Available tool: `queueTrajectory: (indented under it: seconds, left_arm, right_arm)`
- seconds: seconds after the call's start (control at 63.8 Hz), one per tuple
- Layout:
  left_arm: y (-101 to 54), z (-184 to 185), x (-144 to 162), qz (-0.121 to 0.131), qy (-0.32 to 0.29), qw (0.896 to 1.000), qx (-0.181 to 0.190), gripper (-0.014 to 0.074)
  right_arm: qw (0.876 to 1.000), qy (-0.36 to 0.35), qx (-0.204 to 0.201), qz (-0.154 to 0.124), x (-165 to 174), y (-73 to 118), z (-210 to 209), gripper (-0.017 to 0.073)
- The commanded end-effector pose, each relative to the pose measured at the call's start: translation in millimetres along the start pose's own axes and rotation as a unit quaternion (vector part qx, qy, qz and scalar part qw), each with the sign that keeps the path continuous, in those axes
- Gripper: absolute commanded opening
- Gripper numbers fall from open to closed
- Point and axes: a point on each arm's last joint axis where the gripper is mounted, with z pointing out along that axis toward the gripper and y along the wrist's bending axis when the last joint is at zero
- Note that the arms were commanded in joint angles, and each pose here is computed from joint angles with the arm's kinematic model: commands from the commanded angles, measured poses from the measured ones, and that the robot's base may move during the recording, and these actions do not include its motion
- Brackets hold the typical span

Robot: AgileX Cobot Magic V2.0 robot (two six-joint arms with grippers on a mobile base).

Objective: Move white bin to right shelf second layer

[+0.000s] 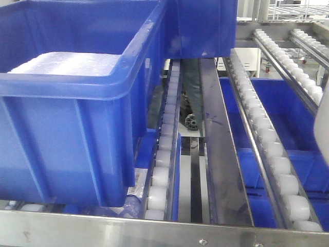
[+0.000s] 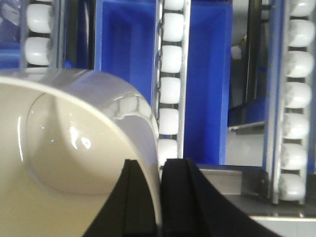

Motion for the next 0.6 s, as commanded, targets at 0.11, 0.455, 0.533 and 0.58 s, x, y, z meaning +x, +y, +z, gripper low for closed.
queueTrajectory:
  seconds: [0.11, 0.455, 0.533, 0.58]
  left_arm:
    - [0.2, 0, 4, -0.004, -0.030, 1.000, -0.002, 0.0085]
    - [0.2, 0, 4, -0.004, -0.030, 1.000, -0.002, 0.0085]
    - [0.2, 0, 4, -0.004, -0.030, 1.000, -0.002, 0.0085]
    - [0.2, 0, 4, -0.004, -0.030, 1.000, -0.002, 0.0085]
  right_arm:
    - [0.999, -0.048, 0.001, -0.001, -20, -1.0, 5, 0.0057]
    - [0.999, -0.040, 0.003, 0.007, -4, -7.5, 29, 0.0057]
    - [0.999, -0.043, 0.002, 0.004, -3, -7.5, 31, 0.0057]
    - [0.999, -0.042, 0.002, 0.002, -2, -7.5, 32, 0.0057]
